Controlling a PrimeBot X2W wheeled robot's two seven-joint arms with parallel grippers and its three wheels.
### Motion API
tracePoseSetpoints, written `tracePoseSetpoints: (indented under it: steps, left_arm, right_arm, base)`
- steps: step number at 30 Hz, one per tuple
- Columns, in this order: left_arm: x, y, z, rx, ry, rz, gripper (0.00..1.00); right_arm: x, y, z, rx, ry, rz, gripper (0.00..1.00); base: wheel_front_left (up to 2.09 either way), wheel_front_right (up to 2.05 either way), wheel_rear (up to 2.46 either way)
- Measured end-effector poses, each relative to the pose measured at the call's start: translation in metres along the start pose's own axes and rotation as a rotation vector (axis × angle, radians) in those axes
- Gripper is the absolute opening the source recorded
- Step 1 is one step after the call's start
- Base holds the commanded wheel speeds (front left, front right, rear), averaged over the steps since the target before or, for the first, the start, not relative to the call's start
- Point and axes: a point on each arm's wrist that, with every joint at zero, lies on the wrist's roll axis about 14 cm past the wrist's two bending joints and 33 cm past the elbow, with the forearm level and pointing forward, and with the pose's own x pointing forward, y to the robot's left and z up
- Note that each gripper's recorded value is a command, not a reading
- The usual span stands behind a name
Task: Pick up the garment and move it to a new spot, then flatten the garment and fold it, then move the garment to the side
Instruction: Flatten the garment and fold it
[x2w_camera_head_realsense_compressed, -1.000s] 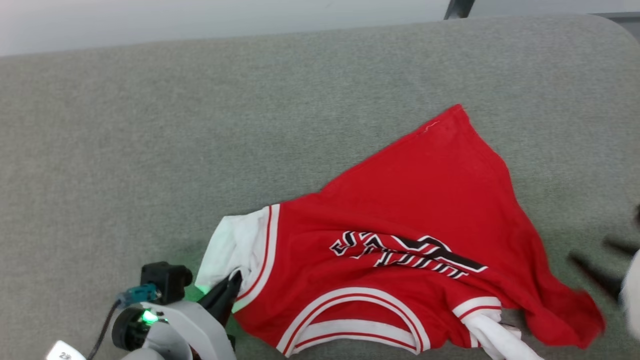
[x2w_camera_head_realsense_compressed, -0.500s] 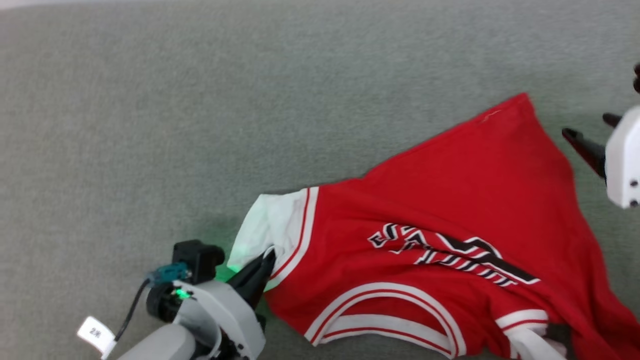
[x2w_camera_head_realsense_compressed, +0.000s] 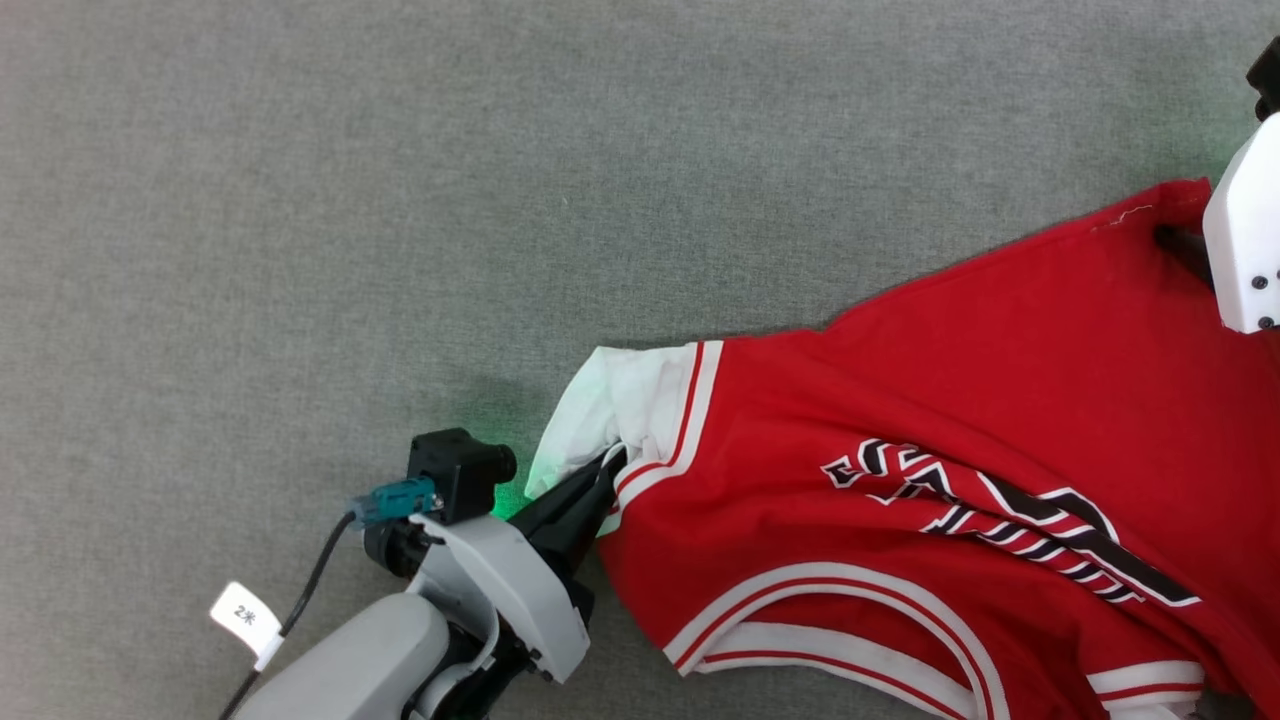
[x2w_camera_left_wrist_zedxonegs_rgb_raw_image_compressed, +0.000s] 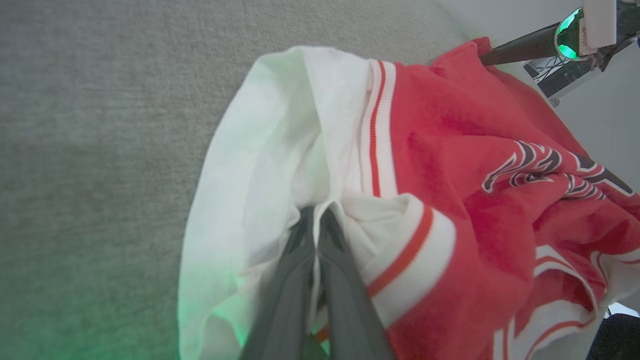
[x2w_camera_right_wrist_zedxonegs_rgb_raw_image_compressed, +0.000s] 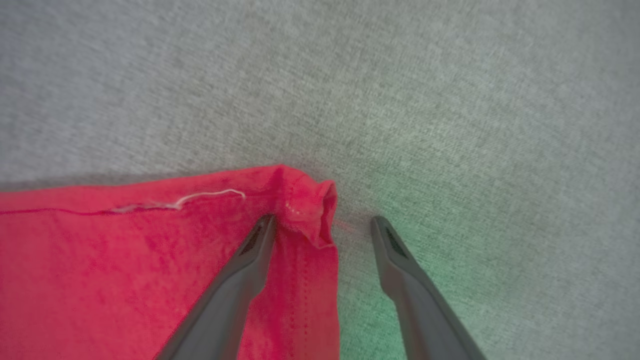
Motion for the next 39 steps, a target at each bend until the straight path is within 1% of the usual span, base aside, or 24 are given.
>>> tracePoseSetpoints:
  steps: [1,2,5,9,11,13,16,18,23,27,29,32,34,36,39]
  left_arm:
    - [0.0,0.001,-0.001,-0.003,-0.001,0.004,0.0]
    - [0.0,0.003,-0.002,-0.004,0.001,0.007,0.0]
    - [0.001,0.003,-0.002,-0.005,-0.003,0.007,0.0]
    - [0.002,0.0,0.007,-0.024,-0.03,-0.01,0.0]
    - [0.002,0.0,0.01,-0.019,-0.036,-0.016,0.0]
    - [0.002,0.001,0.02,0.009,-0.049,-0.019,0.0]
    - [0.006,0.014,0.052,0.082,-0.099,-0.005,0.0]
    - [0.012,0.017,0.079,0.12,-0.15,-0.007,0.0]
    - [0.033,0.021,0.167,0.221,-0.299,-0.007,0.0]
    - [0.052,0.02,0.24,0.255,-0.415,0.001,0.0]
    - [0.06,0.017,0.276,0.265,-0.474,0.007,0.0]
    - [0.068,0.018,0.327,0.322,-0.55,0.045,0.0]
    - [0.068,0.018,0.365,0.32,-0.633,0.072,0.0]
    - [0.069,0.015,0.392,0.389,-0.689,0.101,0.0]
    - [0.065,-0.001,0.435,0.399,-0.809,0.101,0.0]
  right_arm:
    - [0.002,0.001,0.0,-0.003,0.006,0.007,0.39]
    - [0.004,0.002,-0.001,-0.007,0.011,0.012,0.0]
    - [0.006,0.006,0.0,-0.01,0.0,0.026,0.0]
    - [0.002,0.006,0.01,0.025,-0.087,0.03,0.0]
    - [-0.003,0.004,0.016,0.06,-0.136,0.033,0.0]
    - [-0.01,0.0,0.027,0.095,-0.198,0.032,0.0]
    - [-0.028,-0.019,0.05,0.13,-0.314,-0.008,0.0]
    - [-0.042,-0.035,0.067,0.161,-0.402,-0.04,0.0]
    - [-0.079,-0.072,0.114,0.234,-0.635,-0.121,0.0]
    - [-0.104,-0.092,0.152,0.275,-0.802,-0.172,0.0]
    - [-0.118,-0.1,0.171,0.281,-0.882,-0.197,0.0]
    - [-0.14,-0.108,0.201,0.282,-0.989,-0.222,0.0]
    - [-0.154,-0.112,0.218,0.28,-1.055,-0.236,0.0]
    - [-0.17,-0.119,0.233,0.28,-1.12,-0.261,0.0]
    - [-0.195,-0.134,0.246,0.282,-1.203,-0.31,0.0]
  base:
    - [0.0,0.0,0.0]
    - [0.0,0.0,0.0]
    - [0.0,0.0,0.0]
    - [0.0,0.0,0.0]
    - [0.0,0.0,0.0]
    - [0.0,0.0,0.0]
    - [0.0,0.0,0.0]
    - [0.0,0.0,0.0]
    - [0.0,0.0,0.0]
    - [0.0,0.0,0.0]
    - [0.0,0.0,0.0]
    - [0.0,0.0,0.0]
    - [0.0,0.0,0.0]
    - [0.0,0.0,0.0]
    - [0.0,0.0,0.0]
